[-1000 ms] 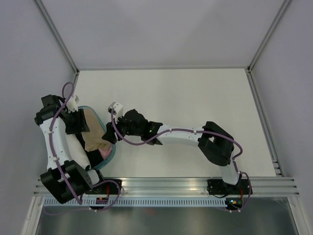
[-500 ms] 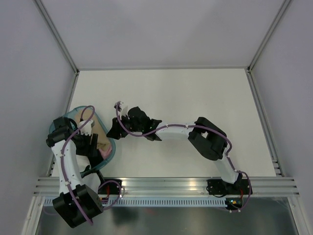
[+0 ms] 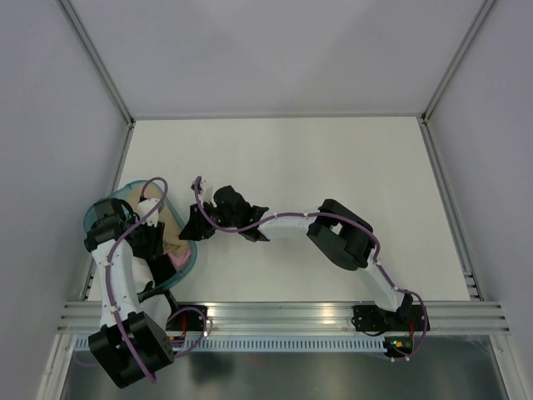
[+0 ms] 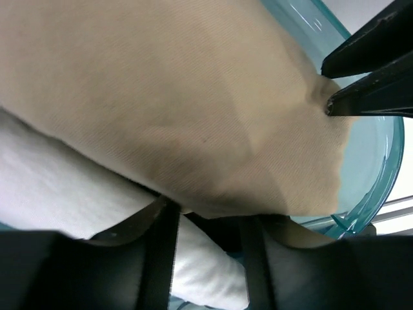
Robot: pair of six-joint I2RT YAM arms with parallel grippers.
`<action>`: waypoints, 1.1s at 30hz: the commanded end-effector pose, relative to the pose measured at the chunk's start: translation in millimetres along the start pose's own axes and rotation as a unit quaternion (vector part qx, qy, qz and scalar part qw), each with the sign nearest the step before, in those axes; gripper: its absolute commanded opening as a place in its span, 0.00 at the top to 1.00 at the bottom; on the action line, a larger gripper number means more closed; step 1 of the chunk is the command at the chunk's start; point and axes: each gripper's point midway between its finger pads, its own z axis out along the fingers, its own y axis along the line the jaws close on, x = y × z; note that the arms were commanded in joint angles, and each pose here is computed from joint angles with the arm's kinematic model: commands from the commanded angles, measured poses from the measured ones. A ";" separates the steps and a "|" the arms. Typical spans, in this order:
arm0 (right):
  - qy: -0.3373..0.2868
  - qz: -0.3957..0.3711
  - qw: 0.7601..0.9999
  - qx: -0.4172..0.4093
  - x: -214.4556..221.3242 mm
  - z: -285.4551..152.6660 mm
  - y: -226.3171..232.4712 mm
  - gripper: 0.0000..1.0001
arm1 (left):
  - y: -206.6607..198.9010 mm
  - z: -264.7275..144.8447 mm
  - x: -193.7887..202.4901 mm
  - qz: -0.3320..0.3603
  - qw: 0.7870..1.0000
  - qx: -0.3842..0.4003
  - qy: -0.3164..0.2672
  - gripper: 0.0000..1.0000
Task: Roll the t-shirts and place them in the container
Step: Place the rolled tshirt into the container
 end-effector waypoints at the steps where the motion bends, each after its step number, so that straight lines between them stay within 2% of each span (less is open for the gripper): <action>1: -0.003 0.012 1.000 -0.020 -4.5 6.6 9.1 0.71 | -8.5 10.1 -4.2 0.028 0.999 0.030 -0.021 0.56; 6: -0.008 0.019 1.000 -0.018 -7.1 5.7 10.3 0.74 | -17.6 9.5 8.7 0.026 0.998 0.048 0.002 0.67; 9: -0.010 0.023 1.000 -0.018 -8.2 5.5 10.4 0.76 | -20.1 7.4 7.0 0.019 0.998 0.053 0.000 0.83; 10: -0.010 0.024 0.999 -0.019 -7.3 6.0 10.8 0.76 | -21.7 5.7 4.4 0.018 0.998 0.057 -0.004 0.95; 13: -0.012 0.028 0.999 -0.024 -8.4 6.3 12.9 0.76 | -26.4 3.9 3.3 0.021 0.997 0.069 -0.008 0.98; 17: -0.013 0.028 0.999 -0.025 -9.7 6.1 13.1 0.77 | -45.6 -3.2 1.4 0.074 0.989 0.122 -0.028 0.98; 21: -0.014 0.029 0.999 -0.023 -9.7 5.8 12.2 0.77 | -57.6 -9.5 4.7 0.096 0.983 0.157 -0.026 0.97; 29: -0.013 0.030 0.999 -0.018 -9.1 6.7 11.1 0.77 | -60.5 -12.1 13.3 0.119 0.979 0.168 -0.012 0.91; 30: -0.012 0.032 0.999 -0.016 -8.5 6.6 10.4 0.76 | -62.3 -13.5 15.3 0.122 0.977 0.172 -0.008 0.87; 33: -0.012 0.030 0.999 -0.014 -9.0 5.7 9.5 0.75 | -61.3 -17.0 18.5 0.128 0.976 0.174 0.006 0.54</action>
